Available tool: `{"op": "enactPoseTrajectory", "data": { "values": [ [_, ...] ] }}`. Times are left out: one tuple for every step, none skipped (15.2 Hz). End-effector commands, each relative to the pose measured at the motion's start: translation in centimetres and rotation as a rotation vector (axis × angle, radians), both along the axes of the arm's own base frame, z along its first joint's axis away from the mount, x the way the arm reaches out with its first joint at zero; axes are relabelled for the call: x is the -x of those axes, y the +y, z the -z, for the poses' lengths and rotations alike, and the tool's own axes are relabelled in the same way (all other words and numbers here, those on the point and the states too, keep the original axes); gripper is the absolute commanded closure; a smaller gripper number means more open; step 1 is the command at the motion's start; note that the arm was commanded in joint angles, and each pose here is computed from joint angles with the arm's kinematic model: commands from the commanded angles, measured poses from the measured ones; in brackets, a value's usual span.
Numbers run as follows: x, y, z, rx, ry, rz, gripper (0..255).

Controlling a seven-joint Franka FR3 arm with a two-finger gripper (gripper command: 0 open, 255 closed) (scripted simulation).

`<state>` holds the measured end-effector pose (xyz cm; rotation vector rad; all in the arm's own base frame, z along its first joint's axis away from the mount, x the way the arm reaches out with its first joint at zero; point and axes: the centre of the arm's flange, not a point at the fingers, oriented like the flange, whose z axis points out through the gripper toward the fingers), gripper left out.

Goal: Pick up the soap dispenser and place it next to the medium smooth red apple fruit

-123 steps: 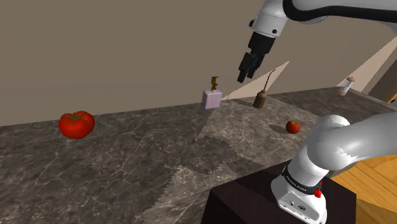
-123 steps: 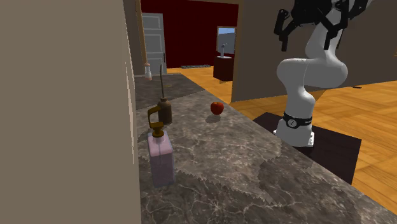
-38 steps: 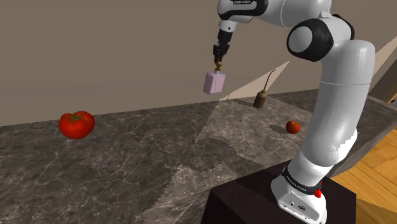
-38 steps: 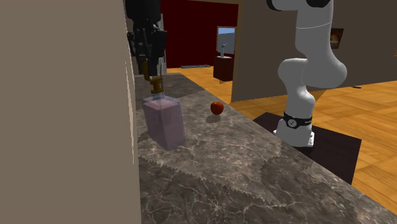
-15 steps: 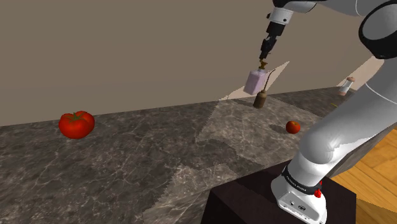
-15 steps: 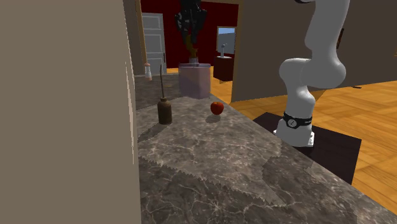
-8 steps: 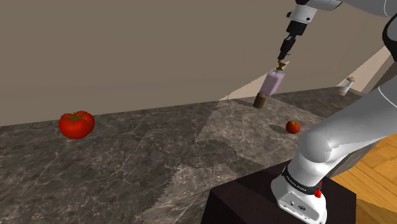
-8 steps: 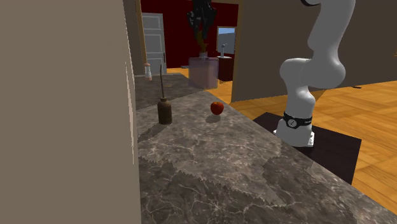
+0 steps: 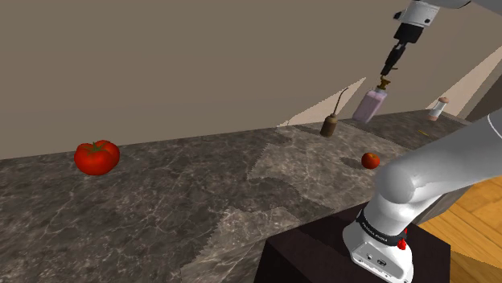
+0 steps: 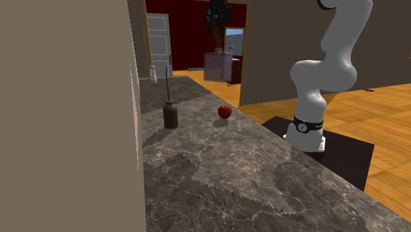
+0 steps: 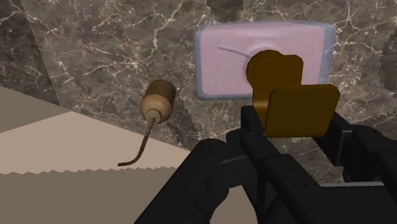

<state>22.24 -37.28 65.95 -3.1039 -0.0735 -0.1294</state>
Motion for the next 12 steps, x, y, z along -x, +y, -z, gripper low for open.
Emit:
{"op": "enactPoseTrajectory", "data": {
  "values": [
    [2.5, -0.9, -0.7, 0.0, 0.0, -0.001, 255],
    [3.7, -1.4, -1.0, 0.0, 0.0, -0.001, 255],
    [4.9, -1.9, -1.2, 0.0, 0.0, -0.001, 255],
    [6.1, -2.4, -1.5, 0.0, 0.0, -0.001, 255],
    [7.3, -2.8, -1.8, 0.0, 0.0, -0.001, 255],
    [8.5, -3.3, -2.1, 0.0, 0.0, -0.001, 255],
    [9.7, -3.8, -2.4, 0.0, 0.0, -0.001, 255],
    [10.9, -4.3, -2.6, 0.0, 0.0, -0.001, 255],
    [12.1, -4.8, -2.9, 0.0, 0.0, -0.001, 255],
    [13.3, -5.2, -3.2, 0.0, 0.0, -0.001, 255],
    [14.5, -5.7, -3.5, 0.0, 0.0, -0.001, 255],
    [15.7, -6.2, -3.8, 0.0, 0.0, -0.001, 255]
  ]
}}
